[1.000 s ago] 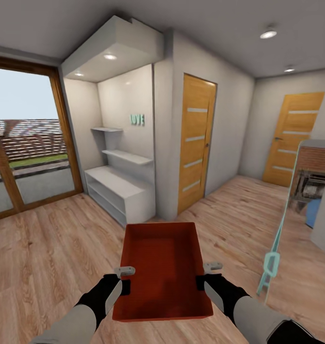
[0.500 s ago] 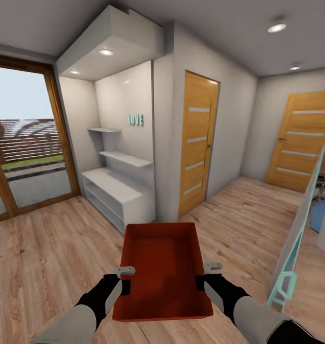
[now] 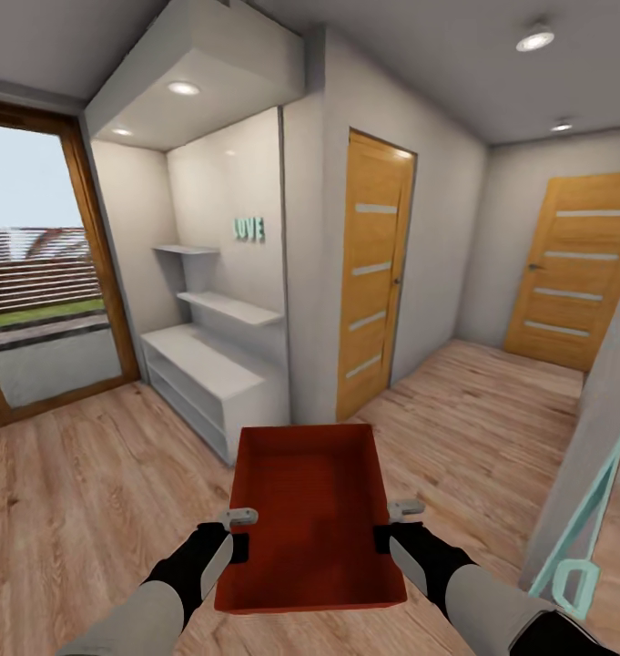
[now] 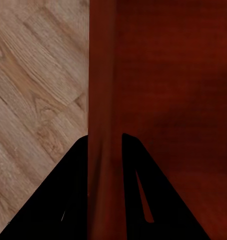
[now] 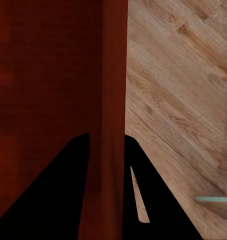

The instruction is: Move the two storage containers from the living room to the garage. In the garage, place one container on the floor and stack the other container on top of it (either order is fine).

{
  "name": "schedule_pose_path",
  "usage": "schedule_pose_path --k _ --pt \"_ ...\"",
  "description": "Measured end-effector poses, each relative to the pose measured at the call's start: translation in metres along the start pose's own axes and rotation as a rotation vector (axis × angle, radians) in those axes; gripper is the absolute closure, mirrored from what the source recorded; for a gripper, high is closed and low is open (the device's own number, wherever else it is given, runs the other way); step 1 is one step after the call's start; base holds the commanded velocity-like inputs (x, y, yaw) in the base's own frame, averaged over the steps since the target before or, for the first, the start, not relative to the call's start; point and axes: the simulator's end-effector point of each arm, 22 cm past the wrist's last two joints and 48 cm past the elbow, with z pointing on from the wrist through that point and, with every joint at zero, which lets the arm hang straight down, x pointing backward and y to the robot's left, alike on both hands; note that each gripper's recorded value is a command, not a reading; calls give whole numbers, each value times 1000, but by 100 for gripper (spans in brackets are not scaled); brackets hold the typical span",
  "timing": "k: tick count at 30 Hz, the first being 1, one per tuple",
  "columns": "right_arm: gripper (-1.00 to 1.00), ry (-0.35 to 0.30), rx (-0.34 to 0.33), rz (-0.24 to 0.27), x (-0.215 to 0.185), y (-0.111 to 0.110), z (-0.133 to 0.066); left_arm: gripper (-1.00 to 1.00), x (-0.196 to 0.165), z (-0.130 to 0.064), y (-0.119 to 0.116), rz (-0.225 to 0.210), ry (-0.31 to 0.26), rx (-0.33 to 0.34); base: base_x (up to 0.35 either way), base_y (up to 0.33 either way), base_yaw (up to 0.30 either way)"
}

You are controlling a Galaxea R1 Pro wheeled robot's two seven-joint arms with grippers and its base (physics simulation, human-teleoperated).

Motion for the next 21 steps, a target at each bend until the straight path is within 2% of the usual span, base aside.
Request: schedule_pose_path --k 21 --pt "100 0 0 0 0 0 0 100 0 0 0 0 0 0 323 0 -234"
